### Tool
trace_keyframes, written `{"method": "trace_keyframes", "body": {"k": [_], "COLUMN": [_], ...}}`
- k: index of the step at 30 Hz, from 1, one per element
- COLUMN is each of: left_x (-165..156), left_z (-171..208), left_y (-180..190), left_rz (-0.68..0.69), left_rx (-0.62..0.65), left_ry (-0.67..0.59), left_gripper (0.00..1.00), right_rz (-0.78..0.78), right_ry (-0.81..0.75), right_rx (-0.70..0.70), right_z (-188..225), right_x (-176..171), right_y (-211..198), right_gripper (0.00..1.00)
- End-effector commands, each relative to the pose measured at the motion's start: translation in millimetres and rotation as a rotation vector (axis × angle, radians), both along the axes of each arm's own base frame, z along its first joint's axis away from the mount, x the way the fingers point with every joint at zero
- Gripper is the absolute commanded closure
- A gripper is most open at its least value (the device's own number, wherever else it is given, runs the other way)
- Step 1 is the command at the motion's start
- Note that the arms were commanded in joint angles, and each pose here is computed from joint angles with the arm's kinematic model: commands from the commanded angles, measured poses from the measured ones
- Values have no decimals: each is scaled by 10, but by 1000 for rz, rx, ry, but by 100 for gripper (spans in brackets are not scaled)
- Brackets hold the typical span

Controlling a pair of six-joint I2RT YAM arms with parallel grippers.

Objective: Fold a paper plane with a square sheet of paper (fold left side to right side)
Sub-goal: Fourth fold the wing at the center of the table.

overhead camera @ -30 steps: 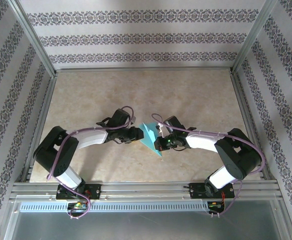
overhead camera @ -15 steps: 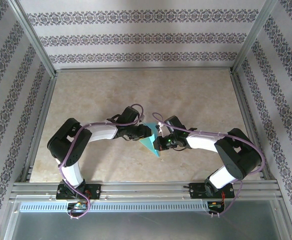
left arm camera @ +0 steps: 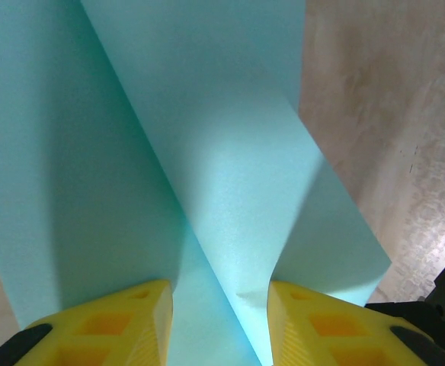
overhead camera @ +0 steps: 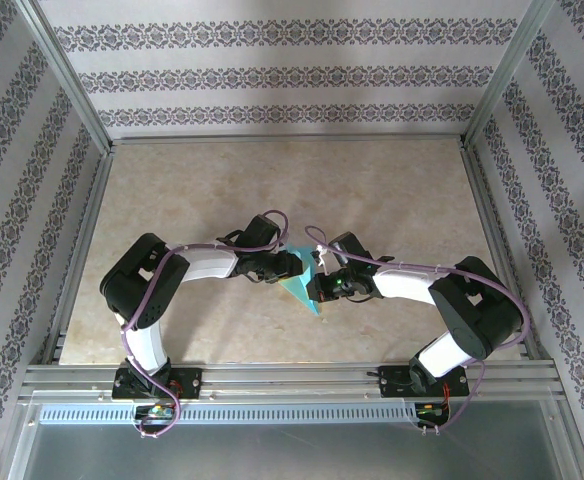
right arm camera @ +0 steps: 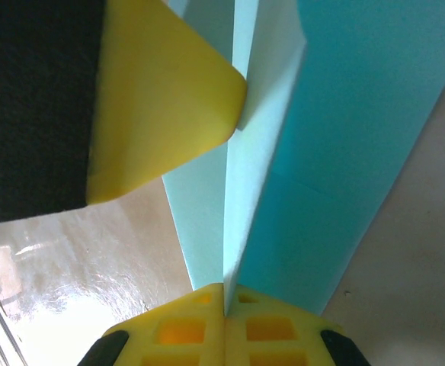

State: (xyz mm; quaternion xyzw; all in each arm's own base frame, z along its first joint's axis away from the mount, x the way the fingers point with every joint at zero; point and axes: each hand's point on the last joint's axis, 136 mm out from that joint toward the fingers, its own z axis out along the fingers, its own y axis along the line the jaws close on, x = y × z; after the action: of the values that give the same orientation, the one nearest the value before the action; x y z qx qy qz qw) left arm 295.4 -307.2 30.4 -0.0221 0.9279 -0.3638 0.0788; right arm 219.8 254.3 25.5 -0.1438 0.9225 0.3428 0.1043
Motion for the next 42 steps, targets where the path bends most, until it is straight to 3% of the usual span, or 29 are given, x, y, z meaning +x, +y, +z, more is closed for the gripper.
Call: {"method": "trace_keyframes", "body": {"k": [1, 26, 42], "left_x": [92, 145, 88], "left_z": [78, 177, -146], "left_y": [-100, -201, -79], "left_rz": [3, -16, -2], "left_rx": [-20, -61, 44], "left_ry": [-40, -59, 16], "left_gripper": [62, 62, 62], "right_rz": [-6, -4, -4], "right_ry": [16, 23, 18], "right_rx": [2, 5, 20], "right_z": [-49, -69, -23], "right_x": [-17, 6, 32], "right_y": [-40, -22, 1], "right_gripper": [93, 92, 85]}}
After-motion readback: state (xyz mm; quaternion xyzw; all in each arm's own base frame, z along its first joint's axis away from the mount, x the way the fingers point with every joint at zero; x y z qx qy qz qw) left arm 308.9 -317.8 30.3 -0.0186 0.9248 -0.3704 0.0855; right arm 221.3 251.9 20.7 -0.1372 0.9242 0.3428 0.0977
